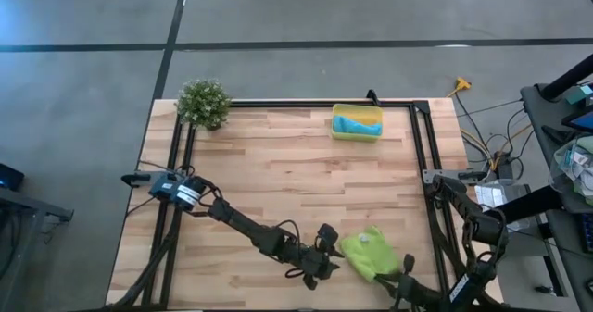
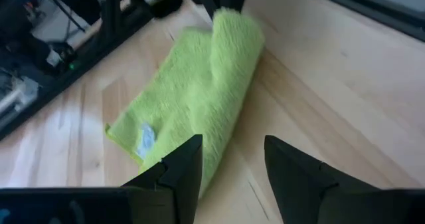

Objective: Roll microfiber towels into tight, uniform cylinder then place into a basket
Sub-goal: Roll the green microfiber towel

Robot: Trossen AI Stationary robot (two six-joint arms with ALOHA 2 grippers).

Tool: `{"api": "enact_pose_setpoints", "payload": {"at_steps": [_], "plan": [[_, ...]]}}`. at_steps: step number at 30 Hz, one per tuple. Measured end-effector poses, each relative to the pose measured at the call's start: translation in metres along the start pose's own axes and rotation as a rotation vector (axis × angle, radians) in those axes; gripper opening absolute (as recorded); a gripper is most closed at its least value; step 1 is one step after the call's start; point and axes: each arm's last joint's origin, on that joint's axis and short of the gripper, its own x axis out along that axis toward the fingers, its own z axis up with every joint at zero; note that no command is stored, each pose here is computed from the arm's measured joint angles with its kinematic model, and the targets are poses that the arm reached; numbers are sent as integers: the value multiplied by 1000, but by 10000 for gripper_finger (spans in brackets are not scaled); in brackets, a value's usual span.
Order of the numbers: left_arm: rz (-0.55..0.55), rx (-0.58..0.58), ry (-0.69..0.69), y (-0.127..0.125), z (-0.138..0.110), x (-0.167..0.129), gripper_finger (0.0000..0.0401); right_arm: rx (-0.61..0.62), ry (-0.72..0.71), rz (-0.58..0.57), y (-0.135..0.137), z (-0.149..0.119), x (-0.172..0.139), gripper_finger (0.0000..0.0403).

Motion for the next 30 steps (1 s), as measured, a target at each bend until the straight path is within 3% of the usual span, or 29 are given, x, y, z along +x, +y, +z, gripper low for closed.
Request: {"api": "enact_pose_setpoints", "payload": {"at_steps": [11, 20, 27, 30], "plan": [[-18, 91, -82, 2, 2, 4, 147, 11, -67, 47, 0, -1, 1, 9], [20, 301, -59, 2, -9, 14, 147, 50, -95, 52, 1, 1, 6, 9], [43, 283, -79, 21, -4, 19, 163, 32, -100, 54, 2, 0, 6, 9], [-26, 286, -81, 25, -3, 21, 185, 29, -110, 58, 2, 1, 7, 9]]}}
